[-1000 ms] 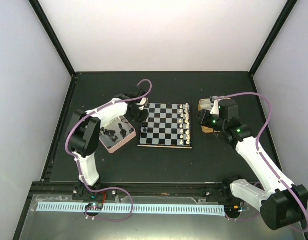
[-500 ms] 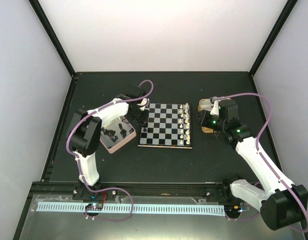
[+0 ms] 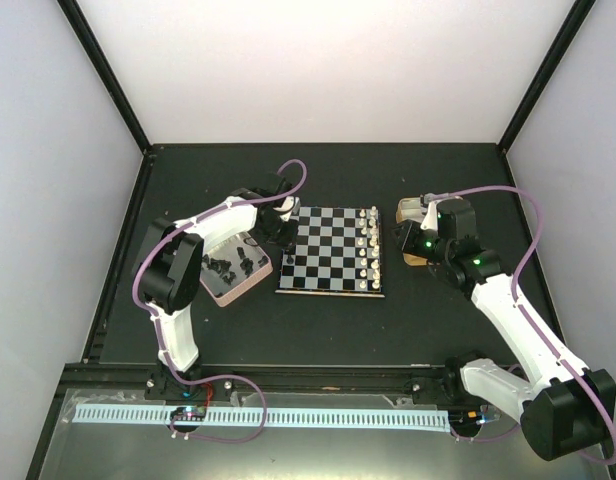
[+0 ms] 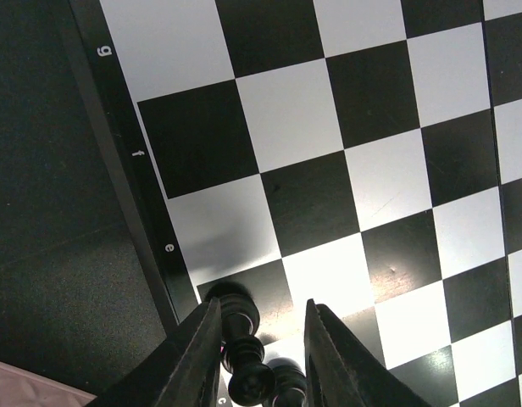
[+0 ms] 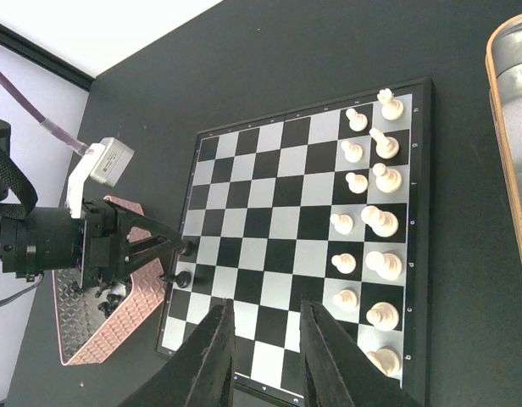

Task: Set up the chess pieces on the board
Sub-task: Place the chess piece on the chessboard.

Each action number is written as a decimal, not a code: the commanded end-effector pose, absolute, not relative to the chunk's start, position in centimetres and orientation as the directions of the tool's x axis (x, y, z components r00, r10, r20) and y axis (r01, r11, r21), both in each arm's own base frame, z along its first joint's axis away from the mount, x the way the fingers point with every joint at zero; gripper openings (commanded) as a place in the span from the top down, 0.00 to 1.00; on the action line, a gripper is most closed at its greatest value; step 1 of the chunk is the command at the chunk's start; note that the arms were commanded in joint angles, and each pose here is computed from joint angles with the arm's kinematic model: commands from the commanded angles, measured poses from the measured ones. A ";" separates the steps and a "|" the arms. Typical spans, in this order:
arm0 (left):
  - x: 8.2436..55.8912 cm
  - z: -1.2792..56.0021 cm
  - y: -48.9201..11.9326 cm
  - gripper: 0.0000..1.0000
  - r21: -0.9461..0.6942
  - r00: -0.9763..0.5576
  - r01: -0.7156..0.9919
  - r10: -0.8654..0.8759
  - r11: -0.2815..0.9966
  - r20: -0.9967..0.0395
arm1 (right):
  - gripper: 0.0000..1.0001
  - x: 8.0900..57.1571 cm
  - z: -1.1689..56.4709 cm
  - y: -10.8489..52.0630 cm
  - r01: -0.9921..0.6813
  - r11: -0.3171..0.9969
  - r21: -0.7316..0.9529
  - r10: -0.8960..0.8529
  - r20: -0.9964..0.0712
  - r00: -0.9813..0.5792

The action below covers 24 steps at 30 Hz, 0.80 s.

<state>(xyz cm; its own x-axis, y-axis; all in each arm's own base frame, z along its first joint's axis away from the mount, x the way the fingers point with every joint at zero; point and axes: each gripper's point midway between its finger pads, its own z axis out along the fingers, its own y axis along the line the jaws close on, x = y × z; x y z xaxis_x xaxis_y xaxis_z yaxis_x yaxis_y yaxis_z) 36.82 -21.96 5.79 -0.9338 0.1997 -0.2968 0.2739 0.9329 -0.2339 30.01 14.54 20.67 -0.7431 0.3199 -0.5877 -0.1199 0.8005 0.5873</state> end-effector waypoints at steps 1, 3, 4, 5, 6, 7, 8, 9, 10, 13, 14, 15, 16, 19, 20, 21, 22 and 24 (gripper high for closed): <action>37.2 6.9 -22.2 0.73 -0.228 -0.924 0.283 0.201 0.931 -0.327 | 0.77 29.8 20.7 14.5 -0.124 0.799 0.588 0.321 -0.592 -0.739; 37.2 6.9 -22.1 0.75 -0.224 -0.924 0.281 0.200 0.933 -0.326 | 0.77 29.7 20.7 14.4 -0.123 0.799 0.588 0.322 -0.592 -0.739; 37.2 7.0 -22.0 0.76 -0.224 -0.925 0.279 0.198 0.934 -0.326 | 0.77 29.7 20.7 14.4 -0.123 0.799 0.588 0.322 -0.592 -0.739; 37.2 7.0 -22.1 0.78 -0.228 -0.925 0.279 0.197 0.933 -0.326 | 0.77 29.7 20.7 14.4 -0.123 0.799 0.588 0.322 -0.592 -0.739; 37.2 7.1 -22.2 0.80 -0.232 -0.925 0.279 0.197 0.932 -0.324 | 0.77 29.7 20.7 14.4 -0.123 0.799 0.588 0.322 -0.592 -0.738; 37.2 7.1 -22.3 0.81 -0.236 -0.926 0.280 0.197 0.931 -0.321 | 0.77 29.7 20.6 14.4 -0.123 0.799 0.588 0.322 -0.592 -0.739; 37.2 7.1 -22.3 0.82 -0.236 -0.927 0.279 0.197 0.931 -0.321 | 0.77 29.7 20.6 14.4 -0.123 0.799 0.589 0.322 -0.591 -0.740; 37.2 7.1 -22.3 0.83 -0.235 -0.927 0.279 0.197 0.931 -0.319 | 0.77 29.7 20.6 14.5 -0.124 0.799 0.589 0.321 -0.591 -0.740; 37.2 7.0 -22.3 0.85 -0.233 -0.928 0.277 0.197 0.932 -0.316 | 0.77 29.7 20.6 14.4 -0.123 0.799 0.589 0.322 -0.592 -0.739; 37.2 6.9 -22.4 0.87 -0.240 -0.928 0.279 0.197 0.930 -0.316 | 0.77 29.7 20.6 14.4 -0.122 0.800 0.588 0.322 -0.592 -0.739; 37.2 7.0 -22.5 0.88 -0.241 -0.928 0.280 0.197 0.929 -0.317 | 0.77 29.7 20.6 14.4 -0.121 0.800 0.588 0.322 -0.591 -0.739; 37.1 6.9 -22.5 0.88 -0.243 -0.928 0.281 0.198 0.929 -0.315 | 0.77 29.7 20.6 14.4 -0.122 0.800 0.588 0.322 -0.592 -0.739; 37.2 7.0 -22.6 0.88 -0.244 -0.928 0.281 0.198 0.928 -0.316 | 0.77 29.7 20.6 14.4 -0.121 0.800 0.588 0.323 -0.592 -0.739; 37.1 7.0 -22.6 0.89 -0.247 -0.928 0.283 0.199 0.927 -0.316 | 0.77 29.8 20.5 14.4 -0.120 0.800 0.587 0.321 -0.590 -0.740; 37.1 7.0 -22.7 0.89 -0.248 -0.928 0.285 0.201 0.926 -0.315 | 0.77 29.8 20.5 14.4 -0.120 0.800 0.588 0.322 -0.590 -0.741; 37.0 6.9 -22.8 0.89 -0.255 -0.927 0.287 0.202 0.923 -0.315 | 0.77 29.8 20.5 14.5 -0.120 0.799 0.589 0.322 -0.589 -0.741; 37.0 6.9 -22.8 0.89 -0.257 -0.928 0.288 0.202 0.923 -0.315 | 0.77 29.8 20.4 14.5 -0.119 0.799 0.589 0.323 -0.589 -0.741; 37.0 6.7 -22.9 0.89 -0.257 -0.928 0.290 0.205 0.922 -0.312 | 0.77 29.8 20.4 14.4 -0.119 0.799 0.589 0.323 -0.589 -0.741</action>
